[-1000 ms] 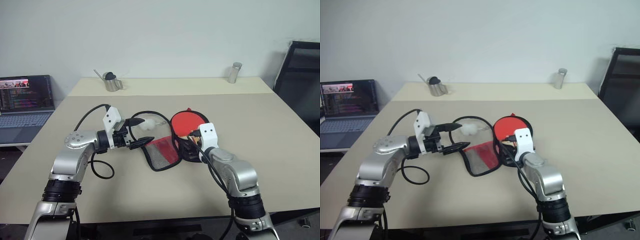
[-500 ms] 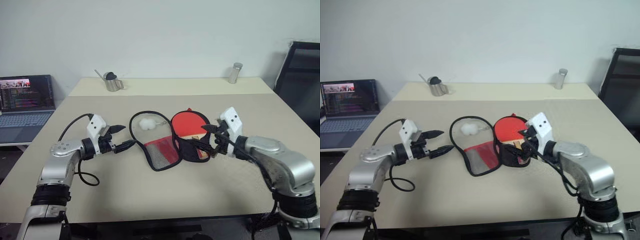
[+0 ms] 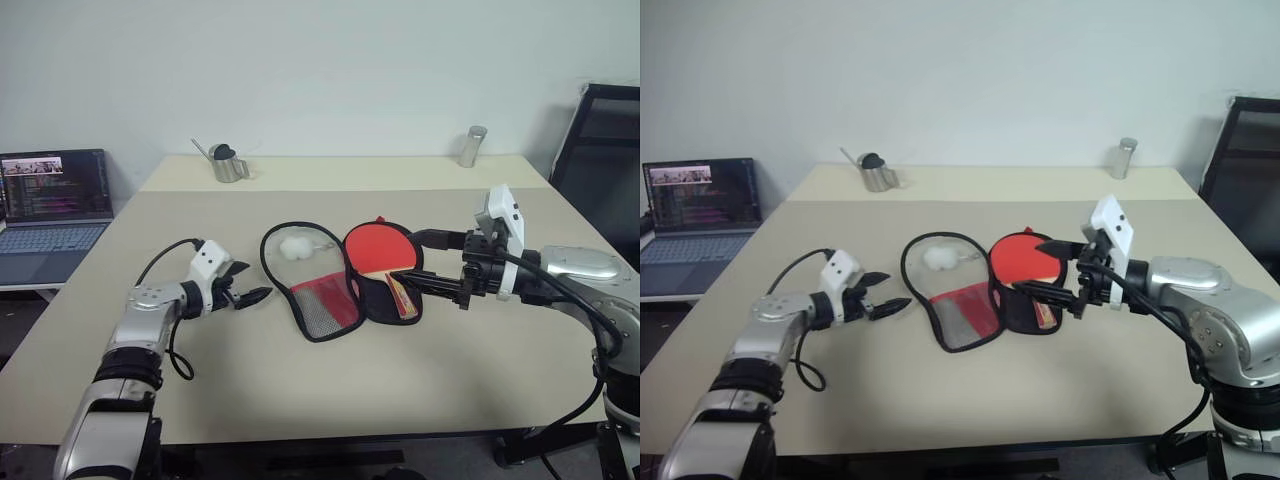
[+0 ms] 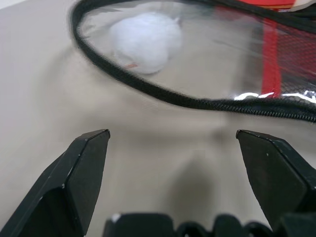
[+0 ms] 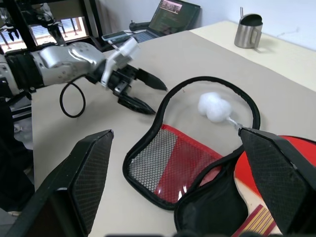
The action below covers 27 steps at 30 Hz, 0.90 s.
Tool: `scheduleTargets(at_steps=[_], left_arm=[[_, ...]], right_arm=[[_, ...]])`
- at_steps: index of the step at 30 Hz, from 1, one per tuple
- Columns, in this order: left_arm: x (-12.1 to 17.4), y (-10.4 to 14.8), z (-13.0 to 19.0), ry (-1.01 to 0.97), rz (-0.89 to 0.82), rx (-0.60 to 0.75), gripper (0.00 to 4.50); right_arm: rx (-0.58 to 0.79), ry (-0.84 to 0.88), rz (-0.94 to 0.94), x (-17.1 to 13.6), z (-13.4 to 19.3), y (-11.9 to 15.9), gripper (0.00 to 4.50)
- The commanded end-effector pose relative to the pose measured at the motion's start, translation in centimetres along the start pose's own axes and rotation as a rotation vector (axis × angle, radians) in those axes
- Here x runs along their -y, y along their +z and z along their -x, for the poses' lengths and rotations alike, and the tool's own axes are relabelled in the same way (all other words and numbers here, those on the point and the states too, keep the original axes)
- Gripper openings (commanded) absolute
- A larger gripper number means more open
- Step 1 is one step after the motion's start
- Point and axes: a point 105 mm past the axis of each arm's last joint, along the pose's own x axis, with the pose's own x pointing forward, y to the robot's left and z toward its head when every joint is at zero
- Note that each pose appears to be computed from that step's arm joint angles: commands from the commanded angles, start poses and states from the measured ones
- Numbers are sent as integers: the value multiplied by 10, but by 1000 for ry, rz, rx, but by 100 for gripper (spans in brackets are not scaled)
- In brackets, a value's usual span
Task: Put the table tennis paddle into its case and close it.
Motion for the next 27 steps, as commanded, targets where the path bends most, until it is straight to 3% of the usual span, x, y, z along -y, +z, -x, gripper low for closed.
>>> scheduleTargets(at_steps=[1, 9, 19, 27], left_arm=[[4, 11, -15, -32, -41, 15, 450], [15, 36, -36, -114, -93, 67, 450], [61, 130, -79, -289, -139, 324, 450], [89, 147, -110, -328, -135, 346, 450]], right_arm=[[11, 2, 68, -2, 4, 8, 446], [5, -23, 87, 0, 11, 8, 446], [-20, -105, 100, 17, 28, 7, 446], [-59, -190, 66, 32, 35, 0, 446]])
